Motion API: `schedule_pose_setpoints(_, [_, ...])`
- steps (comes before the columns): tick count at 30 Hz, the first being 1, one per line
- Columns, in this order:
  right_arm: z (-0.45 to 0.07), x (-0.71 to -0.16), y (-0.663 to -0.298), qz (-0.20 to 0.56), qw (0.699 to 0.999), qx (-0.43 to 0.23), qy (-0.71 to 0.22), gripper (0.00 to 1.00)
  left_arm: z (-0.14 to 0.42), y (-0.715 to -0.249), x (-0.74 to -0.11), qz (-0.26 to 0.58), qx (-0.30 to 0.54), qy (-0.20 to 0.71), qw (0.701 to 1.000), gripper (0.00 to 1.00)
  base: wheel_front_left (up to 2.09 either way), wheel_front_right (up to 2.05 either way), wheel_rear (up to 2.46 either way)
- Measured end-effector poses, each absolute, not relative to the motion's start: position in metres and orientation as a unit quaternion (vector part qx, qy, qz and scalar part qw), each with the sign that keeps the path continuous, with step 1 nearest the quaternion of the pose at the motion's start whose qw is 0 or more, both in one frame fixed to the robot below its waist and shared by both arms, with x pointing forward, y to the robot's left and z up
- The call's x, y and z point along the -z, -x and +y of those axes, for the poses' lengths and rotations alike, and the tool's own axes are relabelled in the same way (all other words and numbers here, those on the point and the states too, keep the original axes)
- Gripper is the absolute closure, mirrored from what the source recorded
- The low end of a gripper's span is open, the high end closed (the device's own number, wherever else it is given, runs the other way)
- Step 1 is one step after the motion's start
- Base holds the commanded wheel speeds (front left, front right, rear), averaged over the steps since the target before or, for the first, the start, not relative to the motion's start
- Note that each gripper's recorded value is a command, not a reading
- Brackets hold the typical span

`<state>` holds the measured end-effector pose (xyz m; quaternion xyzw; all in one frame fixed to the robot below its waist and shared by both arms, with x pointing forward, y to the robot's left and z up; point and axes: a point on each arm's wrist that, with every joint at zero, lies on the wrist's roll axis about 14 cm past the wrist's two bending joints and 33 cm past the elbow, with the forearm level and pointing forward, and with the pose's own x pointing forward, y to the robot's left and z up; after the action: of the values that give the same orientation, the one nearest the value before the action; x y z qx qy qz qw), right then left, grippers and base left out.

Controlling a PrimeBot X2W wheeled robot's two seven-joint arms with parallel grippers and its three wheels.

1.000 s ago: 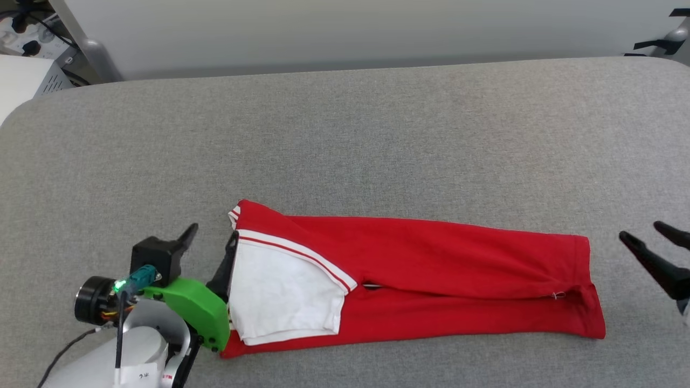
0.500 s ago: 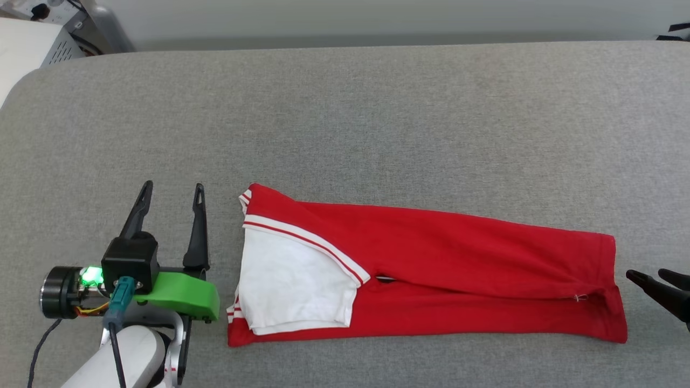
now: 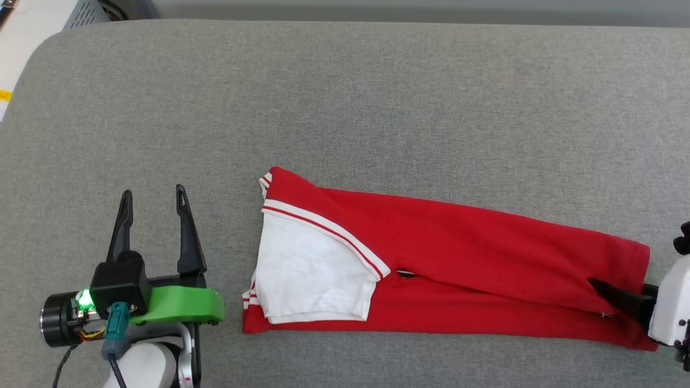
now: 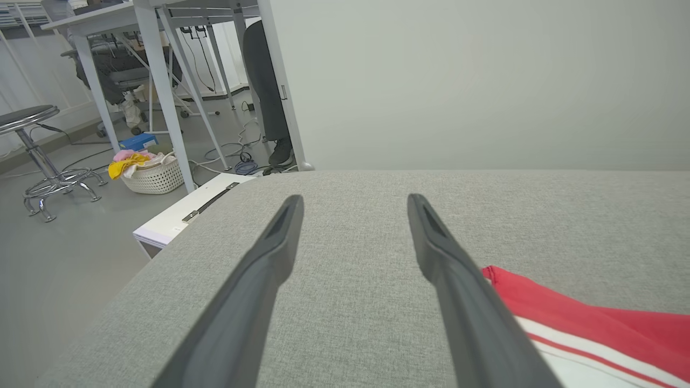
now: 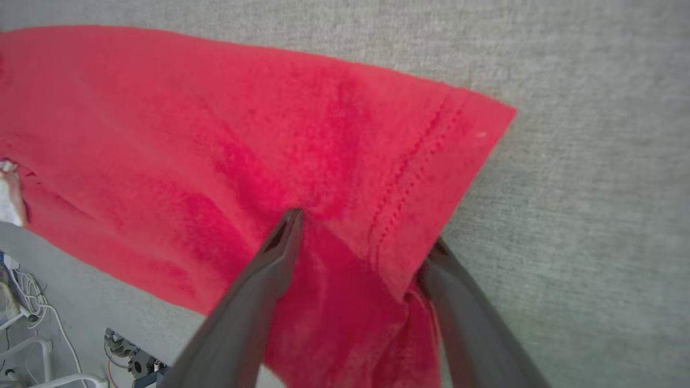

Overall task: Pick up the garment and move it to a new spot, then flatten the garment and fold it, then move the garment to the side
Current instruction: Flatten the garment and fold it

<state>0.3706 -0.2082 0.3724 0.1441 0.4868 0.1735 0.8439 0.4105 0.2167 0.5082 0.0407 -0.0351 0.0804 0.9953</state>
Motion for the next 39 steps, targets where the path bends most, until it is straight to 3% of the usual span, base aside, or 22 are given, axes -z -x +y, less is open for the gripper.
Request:
schedule_pose_setpoints(9, [-0.193, -0.368, -0.369, 0.485, 0.842, -0.193, -0.136, 0.0, 0.213, -0.404, -0.505, -0.039, -0.084, -0.03, 0.995, 0.0, 0.0, 0.0, 0.0])
schedule_pose_setpoints(11, [-0.197, -0.365, -0.368, 0.485, 0.845, -0.188, -0.125, 0.81, 0.209, -0.404, -0.507, -0.043, -0.076, -0.03, 0.996, 0.0, 0.0, 0.0, 0.0])
schedule_pose_setpoints(12, [-0.198, -0.365, -0.368, 0.484, 0.846, -0.187, -0.122, 1.0, 0.207, -0.404, -0.508, -0.046, -0.072, -0.03, 0.996, 0.0, 0.0, 0.0, 0.0])
schedule_pose_setpoints(21, [-0.219, -0.374, -0.373, 0.461, 0.866, -0.165, -0.098, 1.0, 0.199, -0.396, -0.511, -0.051, -0.055, -0.037, 0.997, 0.0, 0.0, 0.0, 0.0])
schedule_pose_setpoints(31, [-0.307, -0.392, -0.38, 0.449, 0.891, -0.068, -0.019, 1.0, 0.196, -0.387, -0.51, -0.048, -0.045, -0.041, 0.997, 0.0, 0.0, 0.0, 0.0])
schedule_pose_setpoints(39, [-0.271, -0.423, -0.384, 0.408, 0.903, -0.128, -0.035, 1.0, 0.193, -0.375, -0.503, -0.035, -0.037, -0.042, 0.998, 0.0, 0.0, 0.0, 0.0])
